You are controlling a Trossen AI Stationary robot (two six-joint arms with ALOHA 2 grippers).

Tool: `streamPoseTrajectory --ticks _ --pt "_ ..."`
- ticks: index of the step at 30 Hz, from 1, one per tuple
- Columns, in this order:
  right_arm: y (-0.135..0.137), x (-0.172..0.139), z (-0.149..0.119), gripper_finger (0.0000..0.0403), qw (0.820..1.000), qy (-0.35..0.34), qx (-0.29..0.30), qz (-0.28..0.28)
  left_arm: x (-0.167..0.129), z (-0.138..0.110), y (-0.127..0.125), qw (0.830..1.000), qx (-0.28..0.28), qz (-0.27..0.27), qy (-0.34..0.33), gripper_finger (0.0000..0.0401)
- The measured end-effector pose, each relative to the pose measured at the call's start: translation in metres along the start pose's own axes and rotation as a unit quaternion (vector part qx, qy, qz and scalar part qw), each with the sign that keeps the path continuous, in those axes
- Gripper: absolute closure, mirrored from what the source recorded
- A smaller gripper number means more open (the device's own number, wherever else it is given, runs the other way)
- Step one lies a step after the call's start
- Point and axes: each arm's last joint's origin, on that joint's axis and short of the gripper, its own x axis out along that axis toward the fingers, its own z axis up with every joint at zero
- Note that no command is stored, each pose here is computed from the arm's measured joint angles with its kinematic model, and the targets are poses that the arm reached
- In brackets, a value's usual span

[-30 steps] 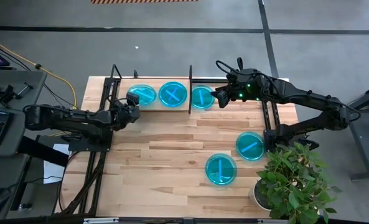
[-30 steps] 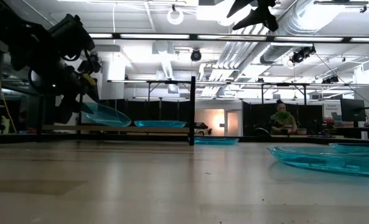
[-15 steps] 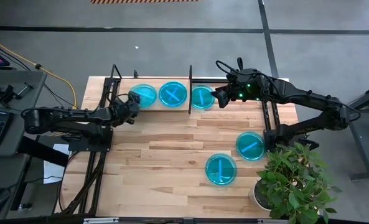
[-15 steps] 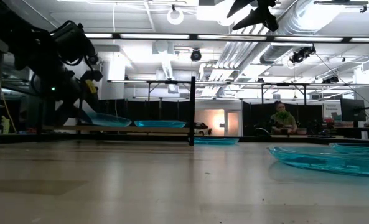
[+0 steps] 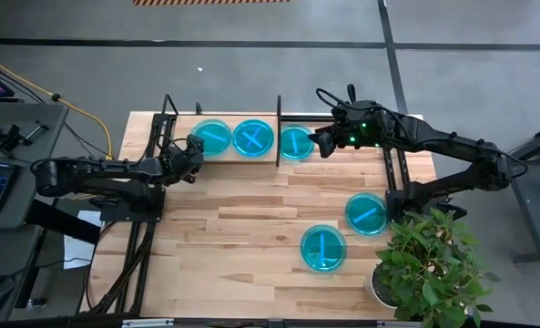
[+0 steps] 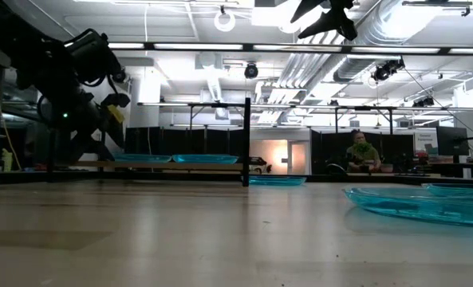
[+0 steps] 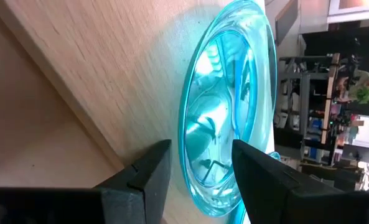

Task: Place and stack plates onto a shelf
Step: Put the blue plate on the shelf, then stack the blue plate on top of the blue plate on the shelf

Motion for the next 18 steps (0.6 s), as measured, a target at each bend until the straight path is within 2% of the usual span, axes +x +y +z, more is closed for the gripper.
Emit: streamPoseTrajectory --ticks 5,10,16,18 --pt "0.000 0.000 0.000 0.0236 1.000 0.000 0.000 0.000 -0.005 0.001 -0.002 1.000 0.000 -0.008 0.013 0.0240" --pt "0.000 0.000 0.000 0.0236 1.000 0.000 0.000 0.000 -0.018 0.001 -0.011 0.997 0.036 -0.038 0.062 0.0240" --pt "0.000 0.000 0.000 0.0236 1.000 0.000 0.000 0.000 -0.039 -0.005 -0.020 0.980 0.099 -0.103 0.140 0.0240" --pt "0.000 0.000 0.000 0.0236 1.000 0.000 0.000 0.000 -0.044 -0.005 -0.020 0.976 0.105 -0.111 0.153 0.0240"
